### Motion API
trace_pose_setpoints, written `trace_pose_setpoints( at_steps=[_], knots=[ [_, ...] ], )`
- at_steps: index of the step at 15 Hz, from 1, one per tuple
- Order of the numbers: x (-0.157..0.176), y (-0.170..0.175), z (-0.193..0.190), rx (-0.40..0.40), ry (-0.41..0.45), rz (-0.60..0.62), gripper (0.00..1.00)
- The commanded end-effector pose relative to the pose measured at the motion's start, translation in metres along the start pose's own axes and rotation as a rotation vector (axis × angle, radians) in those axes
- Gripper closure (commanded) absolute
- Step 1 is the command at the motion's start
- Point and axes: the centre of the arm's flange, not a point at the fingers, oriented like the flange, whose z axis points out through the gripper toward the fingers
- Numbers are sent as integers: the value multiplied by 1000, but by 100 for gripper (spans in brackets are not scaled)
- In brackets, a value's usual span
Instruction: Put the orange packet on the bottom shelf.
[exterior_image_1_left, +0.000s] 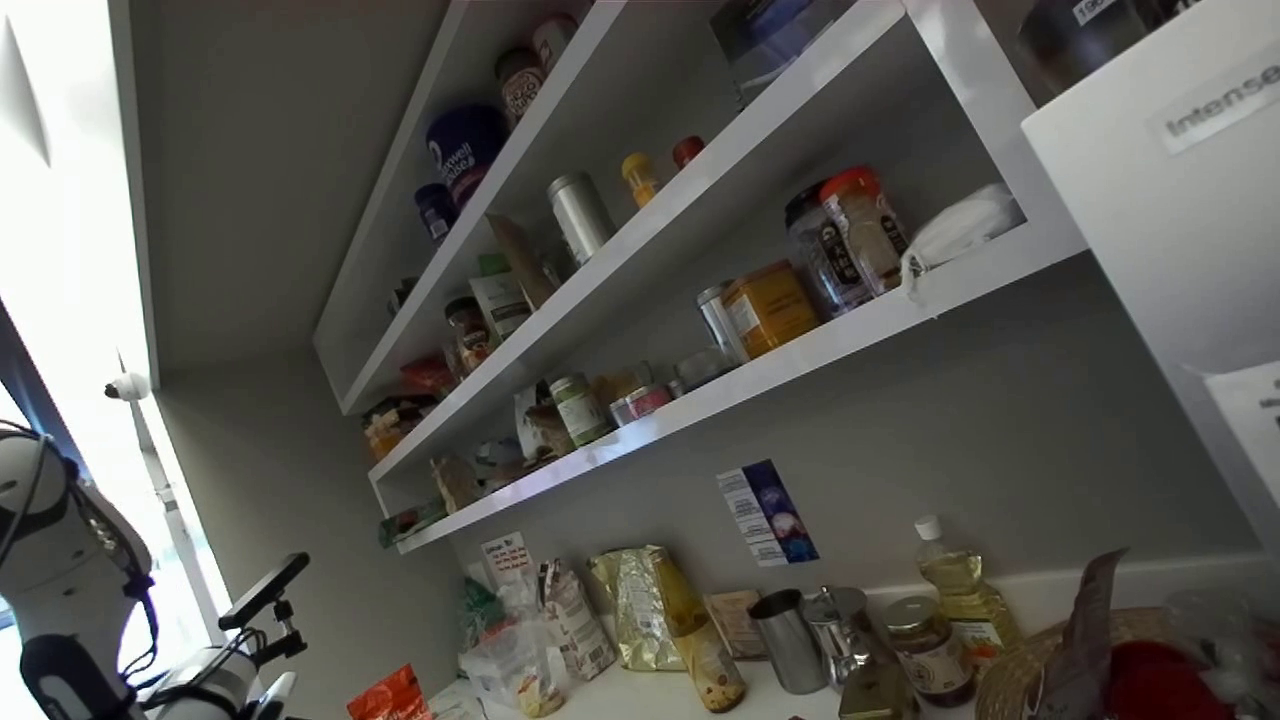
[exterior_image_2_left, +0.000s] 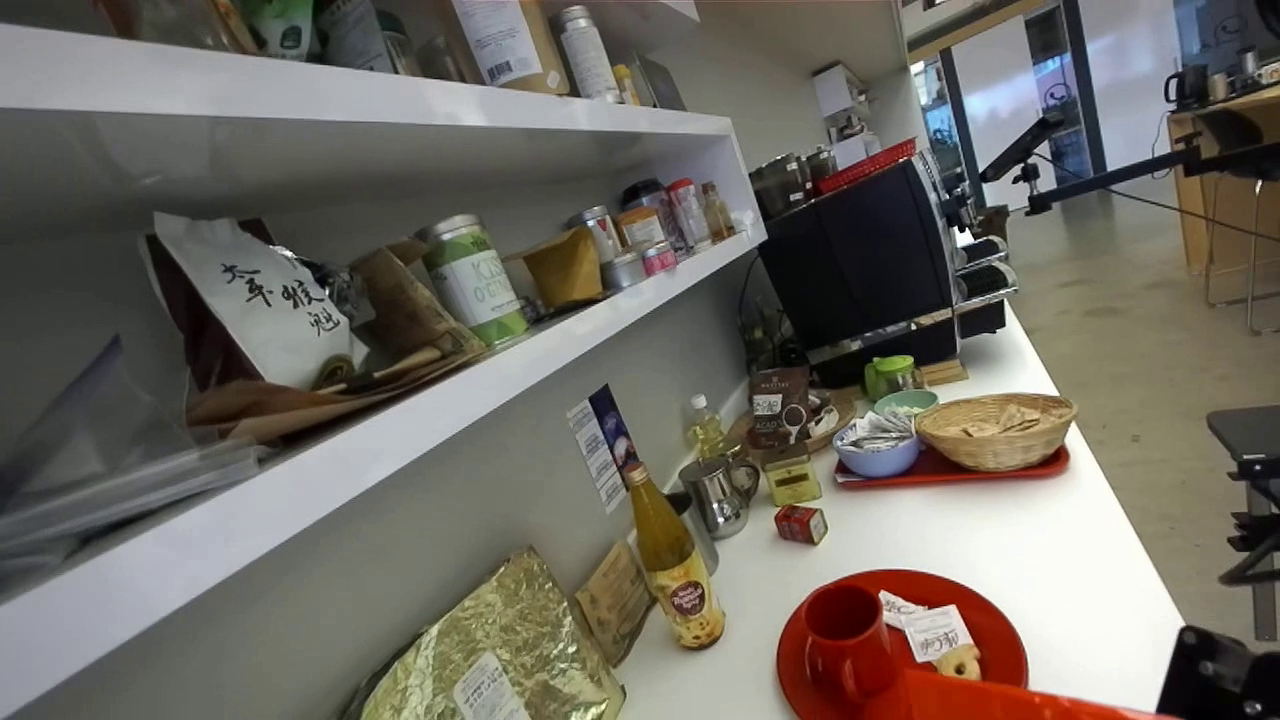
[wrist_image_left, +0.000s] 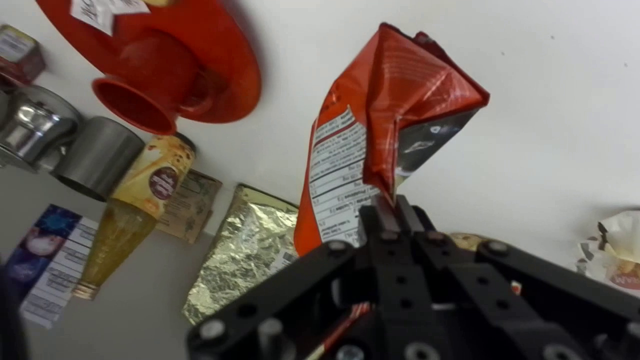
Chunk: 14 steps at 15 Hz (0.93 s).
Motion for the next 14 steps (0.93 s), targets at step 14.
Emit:
trace_pose_setpoints(
  at_steps=[14],
  knots=[
    [-63,243,-94,-684,-110,351,99]
  ],
)
